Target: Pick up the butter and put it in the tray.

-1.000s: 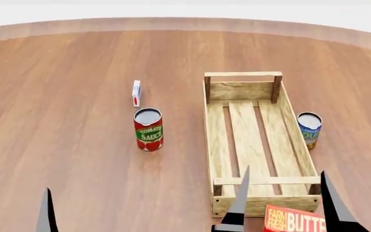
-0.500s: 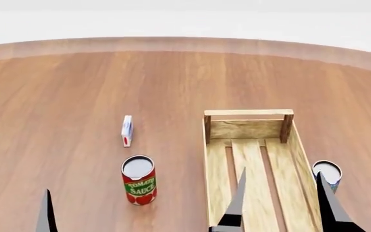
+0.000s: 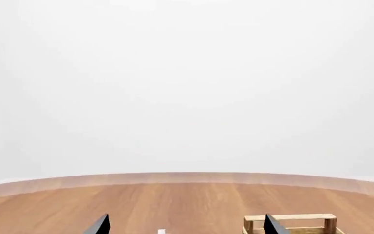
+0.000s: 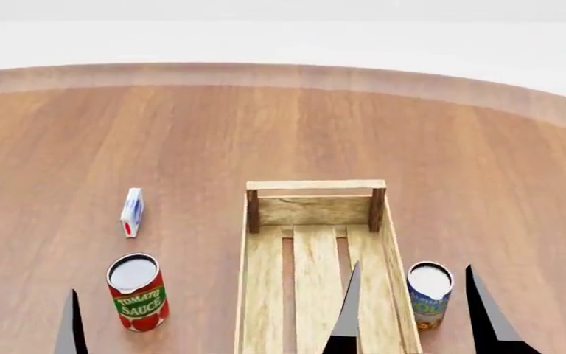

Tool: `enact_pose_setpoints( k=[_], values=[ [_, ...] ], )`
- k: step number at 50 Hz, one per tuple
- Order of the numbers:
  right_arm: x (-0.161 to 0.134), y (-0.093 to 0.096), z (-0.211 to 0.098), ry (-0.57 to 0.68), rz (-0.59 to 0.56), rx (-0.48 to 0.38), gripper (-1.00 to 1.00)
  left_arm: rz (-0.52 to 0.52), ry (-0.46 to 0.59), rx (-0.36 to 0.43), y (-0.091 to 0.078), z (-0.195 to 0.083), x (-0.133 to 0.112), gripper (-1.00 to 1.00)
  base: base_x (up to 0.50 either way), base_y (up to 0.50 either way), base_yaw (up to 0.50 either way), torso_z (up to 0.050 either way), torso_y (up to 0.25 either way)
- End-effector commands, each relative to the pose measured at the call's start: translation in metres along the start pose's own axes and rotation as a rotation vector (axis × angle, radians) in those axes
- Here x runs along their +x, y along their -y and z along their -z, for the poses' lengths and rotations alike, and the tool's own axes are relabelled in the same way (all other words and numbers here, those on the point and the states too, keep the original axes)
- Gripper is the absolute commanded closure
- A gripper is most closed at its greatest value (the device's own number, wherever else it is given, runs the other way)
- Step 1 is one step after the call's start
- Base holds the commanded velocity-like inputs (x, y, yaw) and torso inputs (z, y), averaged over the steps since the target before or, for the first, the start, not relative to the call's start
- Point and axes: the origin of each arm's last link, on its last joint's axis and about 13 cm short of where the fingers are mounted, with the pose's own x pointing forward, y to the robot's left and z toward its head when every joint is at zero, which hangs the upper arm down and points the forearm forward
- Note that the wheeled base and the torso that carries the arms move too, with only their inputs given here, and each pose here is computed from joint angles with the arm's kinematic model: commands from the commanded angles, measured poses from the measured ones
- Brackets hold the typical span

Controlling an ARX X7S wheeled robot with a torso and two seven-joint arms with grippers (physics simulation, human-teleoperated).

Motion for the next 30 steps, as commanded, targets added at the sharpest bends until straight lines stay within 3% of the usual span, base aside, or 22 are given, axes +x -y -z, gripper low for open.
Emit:
enact_pose_setpoints(
  k=[1,19,22,23,30],
  values=[
    [-0.0006,-0.0010,0.0000,0.010,-0.034,0.028,-1.00,0.003,-0.004,-0.018,-0.0018,0.0028,0.0026,-1.00,0.00,-0.50,0.00,0.000,0.000],
    [-0.0002,-0.0021,0.0016,0.008,-0.035,0.023,-1.00,0.002,-0.003,-0.022,-0.0019,0.0014,0.0015,-1.00,0.00,-0.50,0.00,0.000,0.000],
    [0.0019,-0.0008,0.0017,0.016,0.016,0.014,-1.00,0.003,-0.004,-0.022,-0.0019,0.0019,0.0014,-1.00,0.00,-0.47,0.00,0.000,0.000],
    [0.0042,-0.0002,0.0017,0.002,0.033,-0.026,-1.00,0.002,-0.004,-0.022,-0.0020,0.0013,0.0017,-1.00,0.00,0.00,0.00,0.000,0.000],
    [0.0016,0.0019,-0.0010,0.025,0.040,0.001,-1.00,0.002,-0.003,-0.023,-0.0021,0.0023,0.0019,-1.00,0.00,0.00,0.00,0.000,0.000]
  ],
)
